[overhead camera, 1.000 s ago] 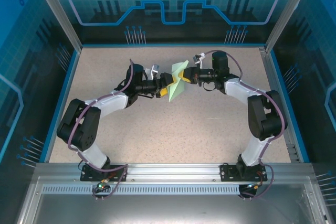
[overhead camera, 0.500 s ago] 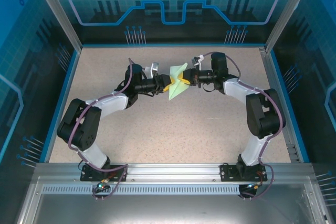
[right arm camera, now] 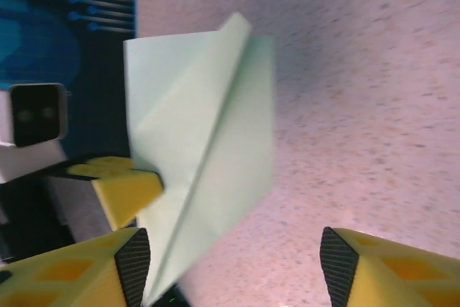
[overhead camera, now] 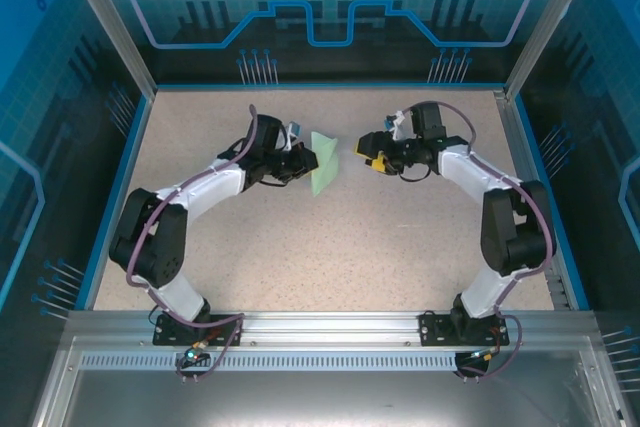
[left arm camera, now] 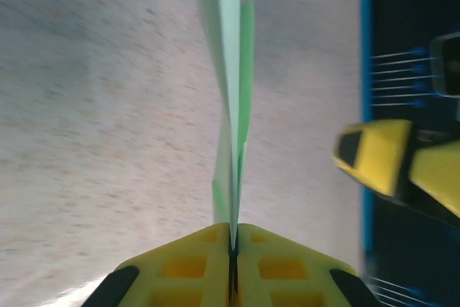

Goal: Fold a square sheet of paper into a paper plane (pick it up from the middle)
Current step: Turn over the paper at the center of the table.

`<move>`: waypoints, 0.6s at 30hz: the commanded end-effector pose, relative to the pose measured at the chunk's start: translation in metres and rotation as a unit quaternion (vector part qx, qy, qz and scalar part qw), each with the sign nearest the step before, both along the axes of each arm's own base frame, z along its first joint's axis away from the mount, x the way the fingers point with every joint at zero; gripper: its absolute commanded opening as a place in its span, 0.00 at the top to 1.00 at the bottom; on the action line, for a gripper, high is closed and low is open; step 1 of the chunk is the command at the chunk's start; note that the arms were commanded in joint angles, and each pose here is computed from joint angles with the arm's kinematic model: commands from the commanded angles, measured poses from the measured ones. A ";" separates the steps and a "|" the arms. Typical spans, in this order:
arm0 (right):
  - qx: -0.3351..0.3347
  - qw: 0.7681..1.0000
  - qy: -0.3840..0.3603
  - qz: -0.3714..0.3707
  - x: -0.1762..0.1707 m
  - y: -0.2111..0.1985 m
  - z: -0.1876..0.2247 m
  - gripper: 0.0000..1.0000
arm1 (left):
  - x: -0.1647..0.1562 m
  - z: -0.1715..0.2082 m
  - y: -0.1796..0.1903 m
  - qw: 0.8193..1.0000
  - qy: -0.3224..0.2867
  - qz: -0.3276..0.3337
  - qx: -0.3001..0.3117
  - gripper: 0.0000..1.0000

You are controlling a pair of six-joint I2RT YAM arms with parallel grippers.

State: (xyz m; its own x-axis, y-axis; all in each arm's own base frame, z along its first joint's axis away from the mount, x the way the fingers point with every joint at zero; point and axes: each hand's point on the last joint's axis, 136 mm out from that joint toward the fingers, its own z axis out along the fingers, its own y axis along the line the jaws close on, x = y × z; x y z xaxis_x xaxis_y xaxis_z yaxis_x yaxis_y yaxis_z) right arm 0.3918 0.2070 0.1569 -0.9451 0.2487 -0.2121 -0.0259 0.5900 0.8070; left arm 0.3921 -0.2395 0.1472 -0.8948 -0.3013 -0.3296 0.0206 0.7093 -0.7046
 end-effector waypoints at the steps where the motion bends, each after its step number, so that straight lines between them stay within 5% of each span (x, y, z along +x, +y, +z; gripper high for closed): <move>1: -0.104 0.994 -0.013 -0.039 -0.005 -0.030 -0.006 0.27 | -0.018 -0.007 0.049 0.969 -0.019 0.000 0.247 0.90; 5: -0.147 0.987 -0.025 -0.068 -0.009 -0.043 -0.011 0.19 | -0.014 -0.002 0.076 0.914 -0.032 0.023 0.403 0.90; 10: -0.177 0.979 -0.025 -0.103 -0.014 -0.057 -0.016 0.17 | -0.007 -0.005 0.086 0.859 -0.037 0.034 0.510 0.90; 13: -0.191 0.974 -0.019 -0.122 -0.018 -0.065 -0.021 0.17 | -0.004 -0.017 0.078 0.850 -0.036 0.028 0.525 0.90; 18: -0.205 0.968 -0.007 -0.145 -0.023 -0.075 -0.029 0.17 | -0.002 -0.054 0.048 0.862 -0.015 0.000 0.507 0.87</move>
State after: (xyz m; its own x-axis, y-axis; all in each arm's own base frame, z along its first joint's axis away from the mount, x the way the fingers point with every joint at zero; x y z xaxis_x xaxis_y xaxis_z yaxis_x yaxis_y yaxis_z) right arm 0.3750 0.1390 0.1284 -0.8596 0.3703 -0.3522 0.1398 0.8333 0.5349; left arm 0.3887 -0.1821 0.0981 -0.8793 0.1242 -0.4597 0.0084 0.9693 0.2458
